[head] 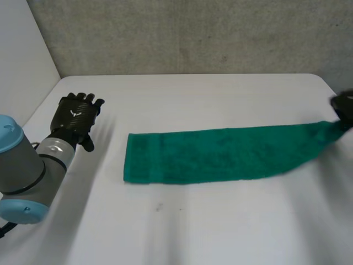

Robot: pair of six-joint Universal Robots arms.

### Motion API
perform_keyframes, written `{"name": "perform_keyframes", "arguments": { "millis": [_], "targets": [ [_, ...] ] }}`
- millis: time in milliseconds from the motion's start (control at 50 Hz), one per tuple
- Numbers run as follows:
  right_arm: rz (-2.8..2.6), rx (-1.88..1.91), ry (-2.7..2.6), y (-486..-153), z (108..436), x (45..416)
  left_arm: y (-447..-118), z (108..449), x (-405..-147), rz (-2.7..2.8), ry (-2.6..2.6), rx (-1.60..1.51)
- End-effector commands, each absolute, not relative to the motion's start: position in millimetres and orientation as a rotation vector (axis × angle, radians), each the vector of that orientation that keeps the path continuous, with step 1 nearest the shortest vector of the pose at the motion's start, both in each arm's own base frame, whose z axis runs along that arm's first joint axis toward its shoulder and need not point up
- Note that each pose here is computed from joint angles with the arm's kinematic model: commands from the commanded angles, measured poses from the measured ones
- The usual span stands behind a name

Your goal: Fold the towel.

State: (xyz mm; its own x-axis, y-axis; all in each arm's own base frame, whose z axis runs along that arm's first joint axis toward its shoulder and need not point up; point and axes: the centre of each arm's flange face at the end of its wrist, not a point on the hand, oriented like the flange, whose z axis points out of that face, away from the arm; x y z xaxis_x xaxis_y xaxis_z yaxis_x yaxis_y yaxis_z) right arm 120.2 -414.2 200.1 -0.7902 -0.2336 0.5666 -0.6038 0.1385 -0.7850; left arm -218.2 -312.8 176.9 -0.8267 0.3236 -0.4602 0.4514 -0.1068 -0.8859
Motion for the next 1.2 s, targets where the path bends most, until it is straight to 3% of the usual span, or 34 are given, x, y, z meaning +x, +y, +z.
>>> {"name": "perform_keyframes", "arguments": {
  "millis": [20,100,200,280,360,460,540,640,720,740,820,900,1060,1200],
  "targets": [
    [2.101,1.239,-2.037,-355,237,270,-310,190,-219,-2.130,2.002,0.872],
    [2.211,1.525,-1.970,-307,233,337,-307,196,-221,-2.154,1.993,0.862],
    [2.229,1.935,-1.932,-244,188,405,-305,200,-221,-2.174,2.014,0.841],
    [2.164,2.067,-1.949,-223,156,425,-303,201,-224,-2.183,2.020,0.849],
    [2.132,2.059,-1.981,-224,141,431,-300,200,-230,-2.195,2.020,0.869],
    [2.116,1.923,-2.049,-236,143,423,-295,200,-245,-2.226,2.015,0.923],
    [2.143,1.702,-2.159,-246,167,410,-287,199,-270,-2.278,2.010,1.002],
    [2.072,1.440,-2.313,-268,176,370,-276,200,-300,-2.368,2.064,1.044],
    [1.886,1.295,-2.445,-278,163,320,-271,195,-319,-2.411,2.129,1.068],
    [1.858,1.282,-2.459,-277,160,315,-270,186,-332,-2.402,2.178,1.097],
    [1.747,1.222,-2.515,-282,141,291,-273,167,-341,-2.304,2.261,1.141],
    [1.671,1.171,-2.540,-290,128,272,-274,155,-341,-2.215,2.327,1.157],
    [1.699,1.133,-2.485,-302,116,268,-272,153,-328,-2.122,2.375,1.105],
    [1.914,1.092,-2.302,-314,152,282,-267,153,-307,-2.048,2.390,1.017]
  ]
}}
